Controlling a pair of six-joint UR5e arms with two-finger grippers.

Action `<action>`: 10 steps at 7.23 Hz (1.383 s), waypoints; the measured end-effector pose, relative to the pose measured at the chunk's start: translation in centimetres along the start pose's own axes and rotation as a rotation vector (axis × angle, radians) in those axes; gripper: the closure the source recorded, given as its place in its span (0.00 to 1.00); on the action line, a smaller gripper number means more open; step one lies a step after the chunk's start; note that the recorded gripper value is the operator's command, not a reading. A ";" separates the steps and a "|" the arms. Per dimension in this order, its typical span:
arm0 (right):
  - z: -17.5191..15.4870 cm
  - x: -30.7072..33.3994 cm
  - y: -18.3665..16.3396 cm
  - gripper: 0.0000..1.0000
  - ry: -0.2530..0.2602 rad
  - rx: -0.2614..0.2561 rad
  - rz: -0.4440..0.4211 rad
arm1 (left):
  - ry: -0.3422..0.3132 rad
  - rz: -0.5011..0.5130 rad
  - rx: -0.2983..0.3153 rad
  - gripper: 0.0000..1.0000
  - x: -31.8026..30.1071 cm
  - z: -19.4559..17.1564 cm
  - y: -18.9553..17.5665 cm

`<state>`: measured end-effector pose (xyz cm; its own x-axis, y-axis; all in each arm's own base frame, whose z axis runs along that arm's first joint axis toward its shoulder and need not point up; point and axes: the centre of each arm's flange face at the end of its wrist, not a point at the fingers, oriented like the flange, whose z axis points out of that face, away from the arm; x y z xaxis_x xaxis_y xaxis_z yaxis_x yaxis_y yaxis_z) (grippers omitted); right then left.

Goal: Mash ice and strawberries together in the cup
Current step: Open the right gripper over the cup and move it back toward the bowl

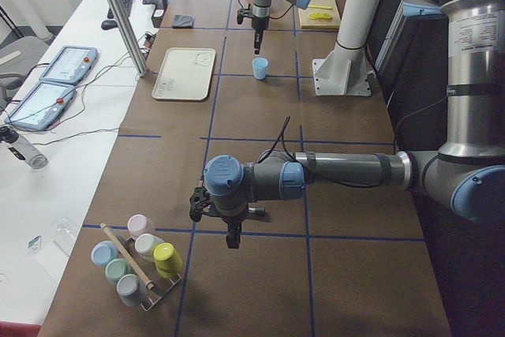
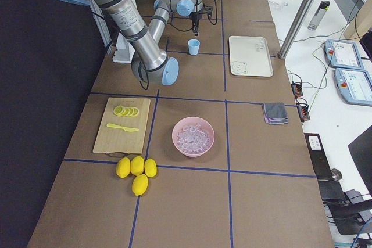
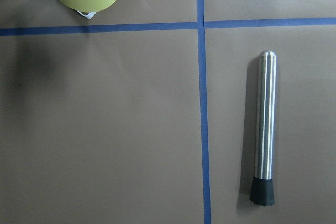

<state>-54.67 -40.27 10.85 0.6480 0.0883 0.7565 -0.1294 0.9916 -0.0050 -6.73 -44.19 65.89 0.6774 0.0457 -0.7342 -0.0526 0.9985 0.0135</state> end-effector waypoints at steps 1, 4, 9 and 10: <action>0.3 0.0 0.0 0.22 0.005 -0.002 0.001 | 0.001 0.002 -0.002 0.00 0.1 0.1 0.0; 1.0 0.4 0.5 0.03 0.016 -0.010 0.004 | 0.003 0.006 -0.007 0.00 0.3 0.3 -0.1; 0.0 2.6 -2.6 0.02 0.021 -0.005 0.010 | 0.004 0.006 -0.013 0.00 0.3 0.6 -0.1; -0.9 5.1 -5.6 0.02 0.024 -0.011 -0.009 | 0.004 0.006 -0.017 0.00 0.4 0.8 -0.1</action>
<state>-49.93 -45.24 14.18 0.6671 0.0815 0.7405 -0.1153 0.9933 -0.0054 -5.84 -44.29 66.16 0.6742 0.0515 -0.7368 -0.0694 0.9976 0.0063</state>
